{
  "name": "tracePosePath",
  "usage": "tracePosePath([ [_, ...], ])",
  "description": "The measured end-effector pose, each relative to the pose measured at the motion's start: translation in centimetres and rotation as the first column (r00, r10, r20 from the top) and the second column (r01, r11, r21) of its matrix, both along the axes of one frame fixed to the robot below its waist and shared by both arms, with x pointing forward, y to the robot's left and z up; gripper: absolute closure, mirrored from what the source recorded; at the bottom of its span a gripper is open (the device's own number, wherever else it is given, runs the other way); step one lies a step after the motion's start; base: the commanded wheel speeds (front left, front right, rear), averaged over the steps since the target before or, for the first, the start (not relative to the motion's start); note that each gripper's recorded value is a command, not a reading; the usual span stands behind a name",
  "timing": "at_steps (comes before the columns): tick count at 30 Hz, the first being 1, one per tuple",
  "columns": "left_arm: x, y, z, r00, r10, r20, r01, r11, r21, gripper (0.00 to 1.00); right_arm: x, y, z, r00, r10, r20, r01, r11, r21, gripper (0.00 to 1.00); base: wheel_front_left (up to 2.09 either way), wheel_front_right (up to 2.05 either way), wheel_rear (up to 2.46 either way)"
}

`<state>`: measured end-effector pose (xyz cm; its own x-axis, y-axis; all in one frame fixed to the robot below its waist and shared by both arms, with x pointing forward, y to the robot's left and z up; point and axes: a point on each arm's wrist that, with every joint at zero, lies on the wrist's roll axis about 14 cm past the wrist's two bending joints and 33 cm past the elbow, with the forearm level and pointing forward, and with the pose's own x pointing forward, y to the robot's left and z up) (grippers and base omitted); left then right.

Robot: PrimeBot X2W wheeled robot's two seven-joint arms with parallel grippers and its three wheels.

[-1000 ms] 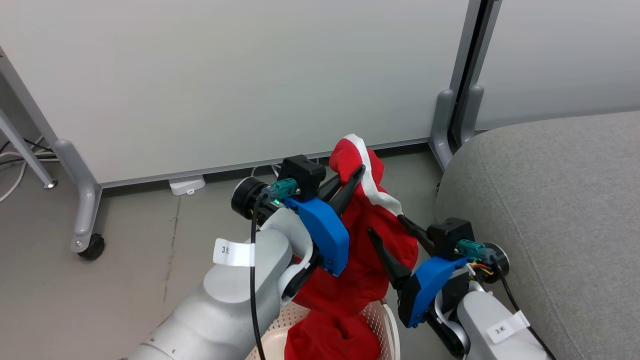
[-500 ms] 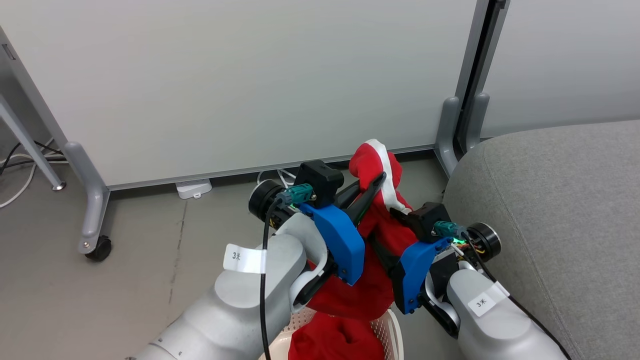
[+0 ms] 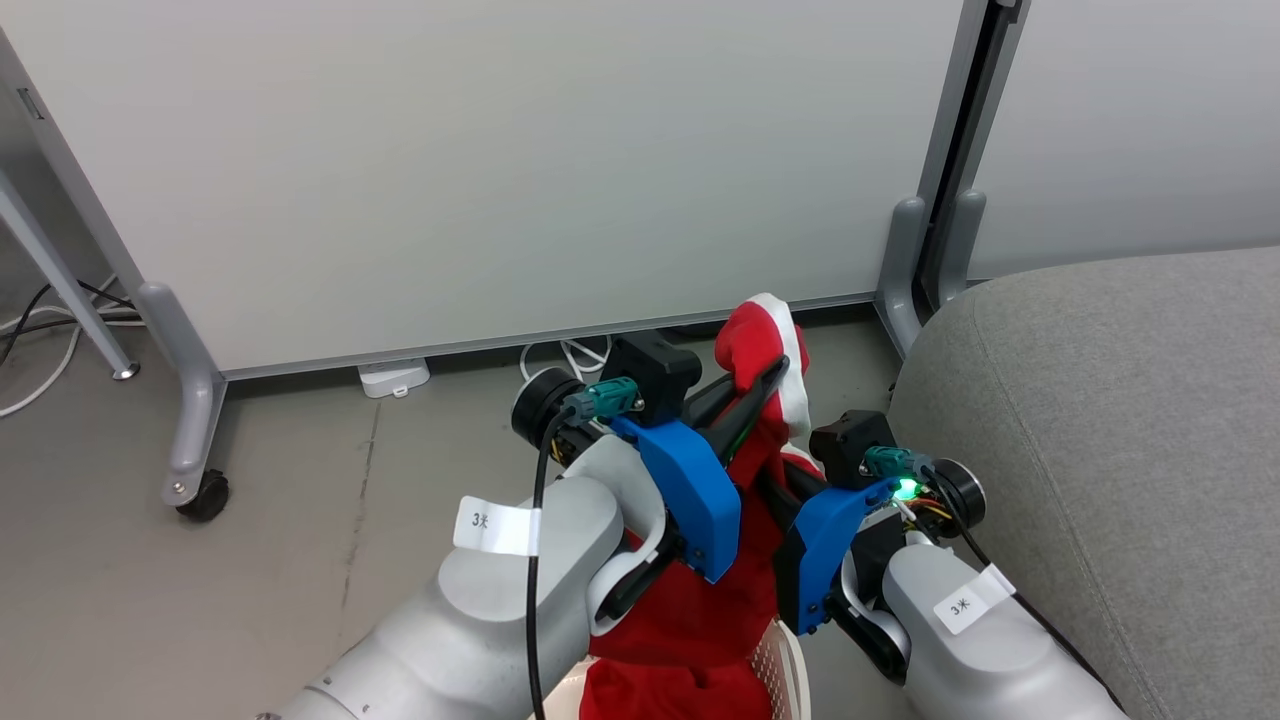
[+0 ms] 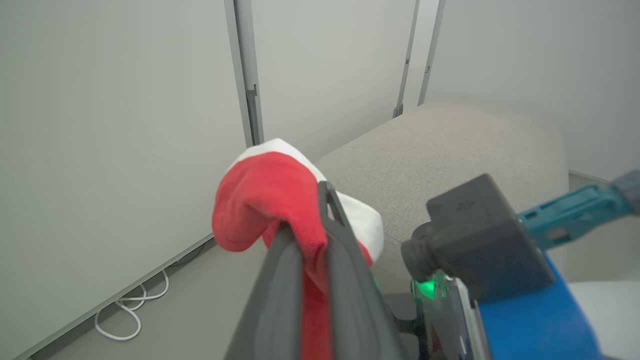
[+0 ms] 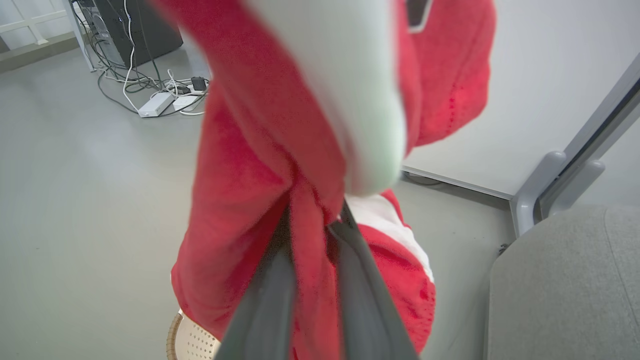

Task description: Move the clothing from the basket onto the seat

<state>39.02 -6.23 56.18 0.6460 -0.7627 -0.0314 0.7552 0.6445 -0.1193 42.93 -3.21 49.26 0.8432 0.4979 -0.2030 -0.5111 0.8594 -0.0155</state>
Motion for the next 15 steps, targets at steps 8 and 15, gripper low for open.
tracePosePath([
  [8, 0.7, 0.4, -0.6, 1.000, 0.022, -0.005, -0.022, 1.000, 0.014, 1.00, -0.2, -0.2, -0.1, 1.000, -0.007, -0.003, 0.007, 0.999, 0.034, 1.00, 0.00, 0.00, 0.00],
  [15, 1.1, 0.5, -1.0, 0.999, 0.032, -0.015, -0.032, 0.999, 0.018, 1.00, -0.1, -0.4, 0.0, 1.000, -0.016, 0.002, 0.016, 0.999, 0.050, 1.00, 0.00, 0.00, 0.00],
])
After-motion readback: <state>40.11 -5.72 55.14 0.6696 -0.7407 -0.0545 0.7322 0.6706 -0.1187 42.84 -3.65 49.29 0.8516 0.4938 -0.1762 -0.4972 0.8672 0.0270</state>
